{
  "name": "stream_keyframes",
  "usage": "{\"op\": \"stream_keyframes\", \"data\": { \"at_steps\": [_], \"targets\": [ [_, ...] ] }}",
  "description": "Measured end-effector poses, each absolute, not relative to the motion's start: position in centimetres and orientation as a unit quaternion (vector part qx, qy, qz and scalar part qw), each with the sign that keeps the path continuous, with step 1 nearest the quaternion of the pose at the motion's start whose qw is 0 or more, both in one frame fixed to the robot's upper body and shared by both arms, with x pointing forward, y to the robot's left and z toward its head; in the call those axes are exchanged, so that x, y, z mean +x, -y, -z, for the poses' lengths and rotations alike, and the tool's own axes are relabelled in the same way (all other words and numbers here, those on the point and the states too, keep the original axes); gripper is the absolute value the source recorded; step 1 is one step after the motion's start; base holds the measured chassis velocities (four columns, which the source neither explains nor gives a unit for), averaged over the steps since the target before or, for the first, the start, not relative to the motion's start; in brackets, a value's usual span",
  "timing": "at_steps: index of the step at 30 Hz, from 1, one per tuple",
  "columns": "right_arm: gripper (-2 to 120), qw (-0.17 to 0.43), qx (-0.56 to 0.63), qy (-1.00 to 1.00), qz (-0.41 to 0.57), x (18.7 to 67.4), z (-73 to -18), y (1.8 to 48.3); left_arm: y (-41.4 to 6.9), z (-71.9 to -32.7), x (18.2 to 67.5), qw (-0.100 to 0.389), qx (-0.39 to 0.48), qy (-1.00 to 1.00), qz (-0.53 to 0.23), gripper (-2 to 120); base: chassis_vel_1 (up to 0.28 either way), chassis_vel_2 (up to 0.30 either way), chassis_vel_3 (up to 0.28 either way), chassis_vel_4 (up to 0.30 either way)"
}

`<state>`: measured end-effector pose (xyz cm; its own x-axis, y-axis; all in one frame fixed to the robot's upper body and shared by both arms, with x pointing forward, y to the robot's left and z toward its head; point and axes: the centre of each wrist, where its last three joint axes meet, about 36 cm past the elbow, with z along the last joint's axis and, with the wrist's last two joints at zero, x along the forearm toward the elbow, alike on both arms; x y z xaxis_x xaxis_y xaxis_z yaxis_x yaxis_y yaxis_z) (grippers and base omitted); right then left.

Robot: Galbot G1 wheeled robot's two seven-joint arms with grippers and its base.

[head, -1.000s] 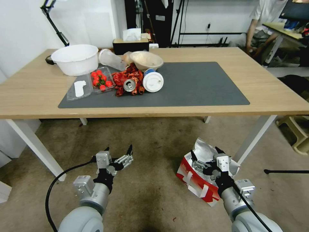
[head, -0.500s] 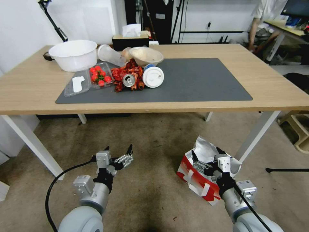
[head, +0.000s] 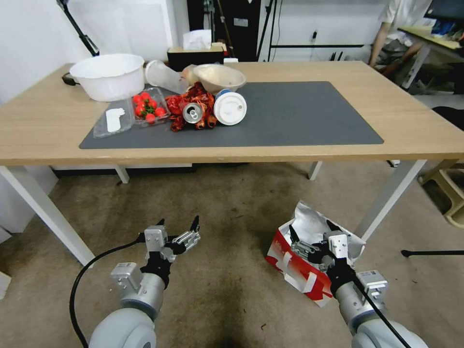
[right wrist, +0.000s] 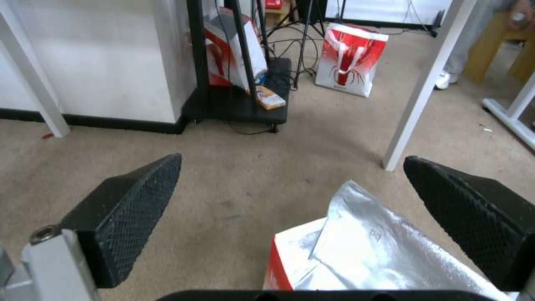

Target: Pick up the food delivery bag from the floor and place it on the table.

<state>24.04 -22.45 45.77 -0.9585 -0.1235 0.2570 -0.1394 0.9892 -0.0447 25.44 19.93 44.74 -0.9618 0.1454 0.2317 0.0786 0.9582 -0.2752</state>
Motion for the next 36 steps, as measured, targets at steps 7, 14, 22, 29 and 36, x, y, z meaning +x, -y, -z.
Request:
{"op": "stream_keyframes", "data": {
  "at_steps": [7, 14, 22, 29, 36],
  "targets": [
    [100, 0.128, 0.067, 0.989, -0.031, 24.06, -45.66, 22.42, -19.97, -44.75, 25.44, 0.125, -0.056, 0.982, -0.132, 100, 0.0, 0.0, 0.0, 0.0],
    [100, 0.13, 0.068, 0.989, -0.031, 23.89, -45.66, 22.41, -19.92, -44.81, 25.4, 0.124, -0.056, 0.982, -0.133, 100, 0.0, 0.0, 0.0, 0.0],
    [100, 0.13, 0.067, 0.989, -0.03, 23.73, -45.71, 22.35, -19.89, -44.86, 25.32, 0.123, -0.057, 0.982, -0.132, 100, 0.0, 0.0, 0.0, 0.0],
    [100, 0.129, 0.068, 0.989, -0.031, 23.73, -45.73, 22.33, -19.99, -44.93, 25.31, 0.122, -0.057, 0.982, -0.131, 100, 0.0, 0.0, 0.0, 0.0],
    [100, 0.129, 0.068, 0.989, -0.031, 23.74, -45.73, 22.32, -20.05, -44.94, 25.31, 0.122, -0.056, 0.982, -0.13, 100, 0.0, 0.0, 0.0, 0.0]
  ]
}}
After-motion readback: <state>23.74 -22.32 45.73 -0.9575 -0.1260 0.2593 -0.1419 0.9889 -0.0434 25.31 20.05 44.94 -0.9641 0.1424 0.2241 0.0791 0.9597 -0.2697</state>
